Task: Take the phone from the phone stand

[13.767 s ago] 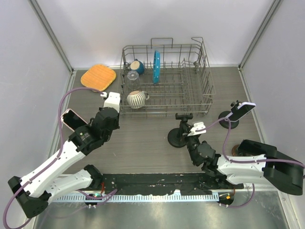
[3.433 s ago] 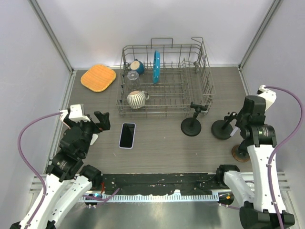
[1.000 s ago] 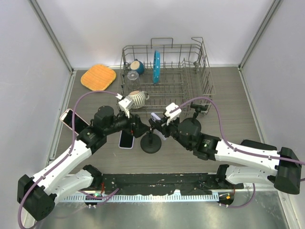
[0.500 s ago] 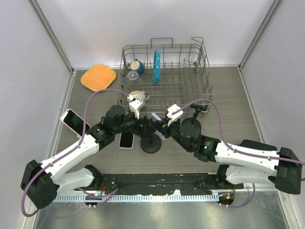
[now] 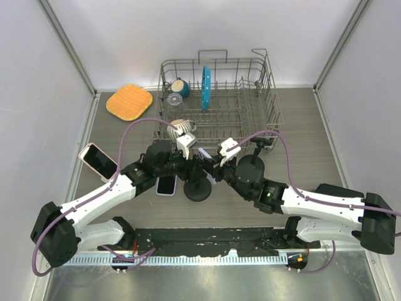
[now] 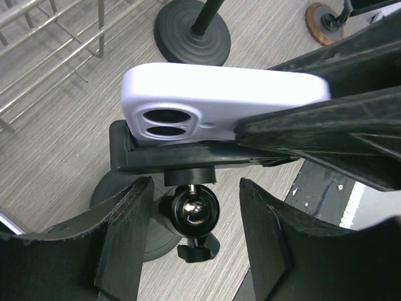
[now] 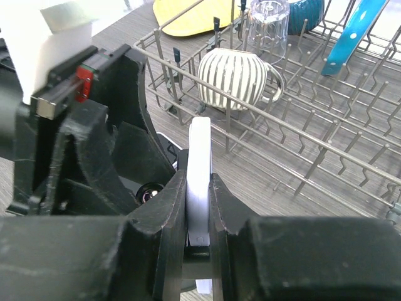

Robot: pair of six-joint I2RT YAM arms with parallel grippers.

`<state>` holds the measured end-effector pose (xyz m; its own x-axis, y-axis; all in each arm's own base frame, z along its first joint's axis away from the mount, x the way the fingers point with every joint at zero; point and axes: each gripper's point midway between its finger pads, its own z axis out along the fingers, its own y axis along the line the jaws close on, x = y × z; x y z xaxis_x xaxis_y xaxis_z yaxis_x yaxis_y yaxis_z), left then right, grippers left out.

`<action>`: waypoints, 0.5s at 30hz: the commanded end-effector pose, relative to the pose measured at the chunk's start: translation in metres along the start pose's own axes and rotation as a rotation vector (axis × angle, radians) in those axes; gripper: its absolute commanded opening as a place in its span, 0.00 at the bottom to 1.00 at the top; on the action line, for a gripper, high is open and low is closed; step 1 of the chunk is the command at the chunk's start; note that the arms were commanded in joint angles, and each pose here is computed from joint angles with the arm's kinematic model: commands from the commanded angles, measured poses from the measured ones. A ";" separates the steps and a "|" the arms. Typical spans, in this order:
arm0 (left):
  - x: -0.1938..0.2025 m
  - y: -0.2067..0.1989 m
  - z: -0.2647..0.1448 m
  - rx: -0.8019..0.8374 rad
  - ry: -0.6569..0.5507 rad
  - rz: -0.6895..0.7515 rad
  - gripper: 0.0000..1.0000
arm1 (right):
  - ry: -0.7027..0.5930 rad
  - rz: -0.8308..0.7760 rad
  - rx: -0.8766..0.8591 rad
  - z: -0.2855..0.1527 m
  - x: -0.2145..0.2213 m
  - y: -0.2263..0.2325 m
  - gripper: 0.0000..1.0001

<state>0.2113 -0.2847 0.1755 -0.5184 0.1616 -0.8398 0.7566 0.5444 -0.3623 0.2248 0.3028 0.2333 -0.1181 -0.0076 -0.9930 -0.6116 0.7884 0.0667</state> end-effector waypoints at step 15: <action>-0.010 -0.004 0.005 -0.012 -0.028 -0.121 0.01 | -0.080 0.077 -0.029 -0.013 0.017 0.009 0.01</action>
<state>0.2144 -0.2862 0.1612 -0.5631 0.1692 -0.8089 0.7233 0.5742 -0.3834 0.2190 0.2951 0.2285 -0.0795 0.0860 -0.9931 -0.6009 0.7908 0.1166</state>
